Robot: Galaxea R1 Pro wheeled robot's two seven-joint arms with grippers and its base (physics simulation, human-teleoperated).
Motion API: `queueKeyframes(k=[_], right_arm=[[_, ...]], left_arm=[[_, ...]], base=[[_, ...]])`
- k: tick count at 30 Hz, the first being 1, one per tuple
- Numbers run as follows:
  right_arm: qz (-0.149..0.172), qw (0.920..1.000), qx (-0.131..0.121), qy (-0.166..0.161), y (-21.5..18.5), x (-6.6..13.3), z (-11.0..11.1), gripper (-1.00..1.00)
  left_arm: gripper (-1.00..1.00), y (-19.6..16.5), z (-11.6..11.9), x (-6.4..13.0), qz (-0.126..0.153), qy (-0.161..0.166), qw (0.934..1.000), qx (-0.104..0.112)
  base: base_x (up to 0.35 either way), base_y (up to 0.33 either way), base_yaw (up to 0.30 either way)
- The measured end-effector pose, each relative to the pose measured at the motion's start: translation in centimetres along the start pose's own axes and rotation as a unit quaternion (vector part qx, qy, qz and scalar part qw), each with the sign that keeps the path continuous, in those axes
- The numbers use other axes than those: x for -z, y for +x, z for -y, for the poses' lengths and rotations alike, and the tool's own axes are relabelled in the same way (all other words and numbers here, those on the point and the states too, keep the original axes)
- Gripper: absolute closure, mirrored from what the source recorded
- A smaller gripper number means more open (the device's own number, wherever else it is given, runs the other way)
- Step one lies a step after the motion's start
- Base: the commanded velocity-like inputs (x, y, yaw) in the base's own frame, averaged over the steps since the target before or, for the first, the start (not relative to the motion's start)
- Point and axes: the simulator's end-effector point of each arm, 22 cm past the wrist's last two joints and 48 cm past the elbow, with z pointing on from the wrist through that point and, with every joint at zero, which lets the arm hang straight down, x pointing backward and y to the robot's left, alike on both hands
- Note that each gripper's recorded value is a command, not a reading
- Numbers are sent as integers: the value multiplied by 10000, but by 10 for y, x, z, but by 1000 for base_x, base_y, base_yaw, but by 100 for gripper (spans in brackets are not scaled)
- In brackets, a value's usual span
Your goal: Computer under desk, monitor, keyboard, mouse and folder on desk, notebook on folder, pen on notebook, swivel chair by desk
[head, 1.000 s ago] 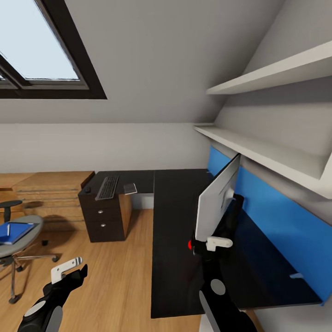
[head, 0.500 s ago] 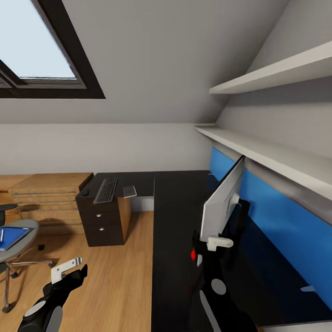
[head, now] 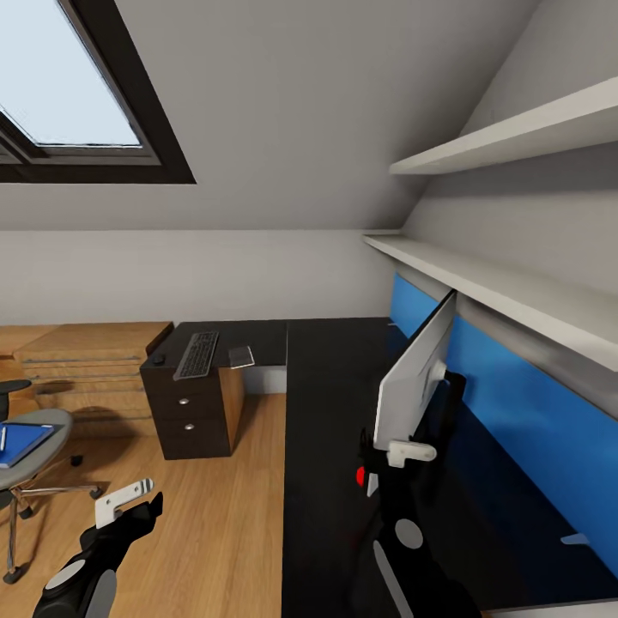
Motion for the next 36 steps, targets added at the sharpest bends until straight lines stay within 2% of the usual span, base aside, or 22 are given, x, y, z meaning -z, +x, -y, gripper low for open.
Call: queueKeyframes(k=[4, 6, 7, 12, 17, 25, 30, 36], right_arm=[[-4, 10000, -1, 73, 0, -1, 6, -100], [-10, 9998, -15, 186, 1, -2, 13, -100], [-18, 9994, -30, 358, 1, -3, 24, -100], [-25, 9987, -44, 516, 1, -3, 33, -100], [-26, 9985, -46, 542, 1, -3, 34, -100], [-30, 9985, -46, 546, 2, -4, 34, -100], [-27, 9985, -47, 547, 1, -4, 35, -100], [-25, 9985, -48, 550, 1, -3, 35, -100]], left_arm=[[-100, 0, 0, 0, 0, 0, 10000, 1], [-100, 0, 0, 0, 1, 0, 10000, 1], [-100, 0, 0, 0, 0, 0, 10000, 1], [-100, 0, 0, 0, 3, -1, 10000, -2], [-100, 0, 0, 0, 1, -1, 10000, -1], [-100, 0, 0, -1, -2, -3, 10000, -5], [-100, 0, 0, 0, 0, -4, 10000, -7], [-100, 0, 0, 0, 3, -6, 10000, -13]], base=[[0, 0, 0], [0, 0, 0], [0, 0, 0], [0, 0, 0], [-72, 0, 0], [-297, -35, 0], [-226, -224, 0], [-3, -331, 0]])
